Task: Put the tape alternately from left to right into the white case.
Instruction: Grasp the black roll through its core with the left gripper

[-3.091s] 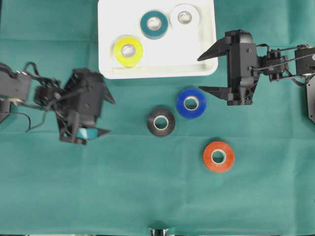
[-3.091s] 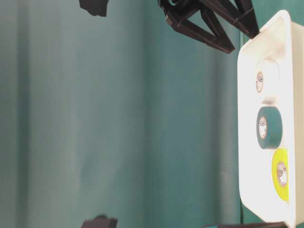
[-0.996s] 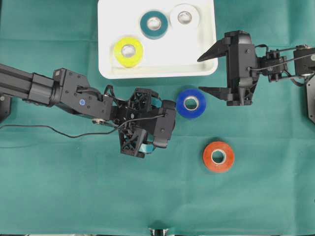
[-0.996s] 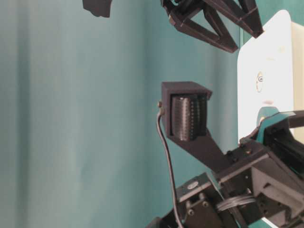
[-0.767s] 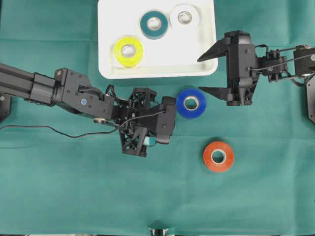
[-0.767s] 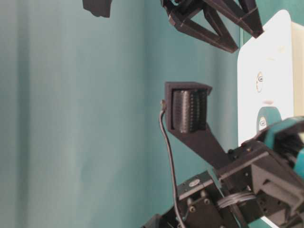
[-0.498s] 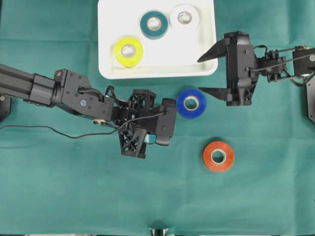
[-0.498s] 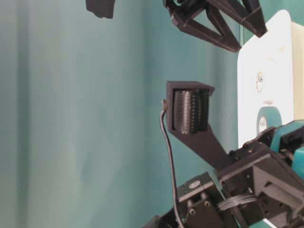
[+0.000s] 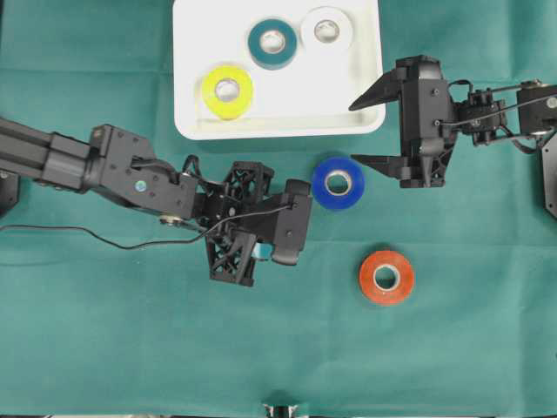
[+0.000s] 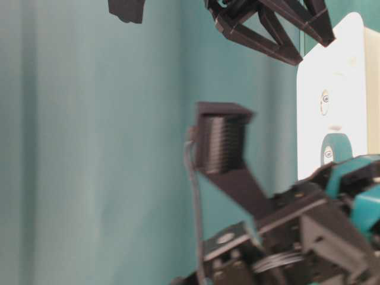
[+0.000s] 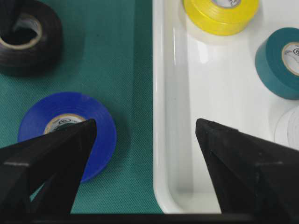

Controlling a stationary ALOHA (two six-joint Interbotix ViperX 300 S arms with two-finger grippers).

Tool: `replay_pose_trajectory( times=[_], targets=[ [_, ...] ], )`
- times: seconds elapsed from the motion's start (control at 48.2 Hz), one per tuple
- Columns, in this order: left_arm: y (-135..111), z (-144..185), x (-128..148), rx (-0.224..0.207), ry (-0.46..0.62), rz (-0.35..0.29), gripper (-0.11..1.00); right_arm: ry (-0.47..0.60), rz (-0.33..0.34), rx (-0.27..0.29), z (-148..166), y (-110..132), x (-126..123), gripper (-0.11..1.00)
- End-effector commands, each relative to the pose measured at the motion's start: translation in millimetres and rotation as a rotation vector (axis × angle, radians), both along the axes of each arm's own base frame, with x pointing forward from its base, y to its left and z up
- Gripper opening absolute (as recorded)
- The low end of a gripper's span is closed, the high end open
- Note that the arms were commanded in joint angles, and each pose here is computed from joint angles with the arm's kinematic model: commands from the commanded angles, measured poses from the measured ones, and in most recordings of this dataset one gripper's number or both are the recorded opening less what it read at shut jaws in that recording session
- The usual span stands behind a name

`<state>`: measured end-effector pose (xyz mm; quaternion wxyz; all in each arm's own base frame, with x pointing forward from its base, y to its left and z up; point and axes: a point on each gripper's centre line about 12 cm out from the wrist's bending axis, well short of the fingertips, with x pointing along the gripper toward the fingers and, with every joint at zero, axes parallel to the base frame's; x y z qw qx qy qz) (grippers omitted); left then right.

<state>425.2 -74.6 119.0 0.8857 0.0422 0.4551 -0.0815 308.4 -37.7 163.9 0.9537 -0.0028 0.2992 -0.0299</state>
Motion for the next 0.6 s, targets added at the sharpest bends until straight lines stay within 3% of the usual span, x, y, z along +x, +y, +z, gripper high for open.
replay_pose_trajectory(
  times=[0.0, 0.249, 0.581],
  targets=[
    [-6, 35, 1, -0.014, -0.071, -0.012, 0.23, -0.021, 0.003, 0.000, 5, 1, 2, 0.79],
    [-9, 62, -11, -0.017, -0.078, -0.025, 0.23, -0.021, 0.003, 0.000, 5, 1, 2, 0.79],
    [-4, 71, -16, -0.012, -0.082, -0.021, 0.23, -0.019, 0.003, 0.001, 5, 1, 2, 0.79]
  ],
)
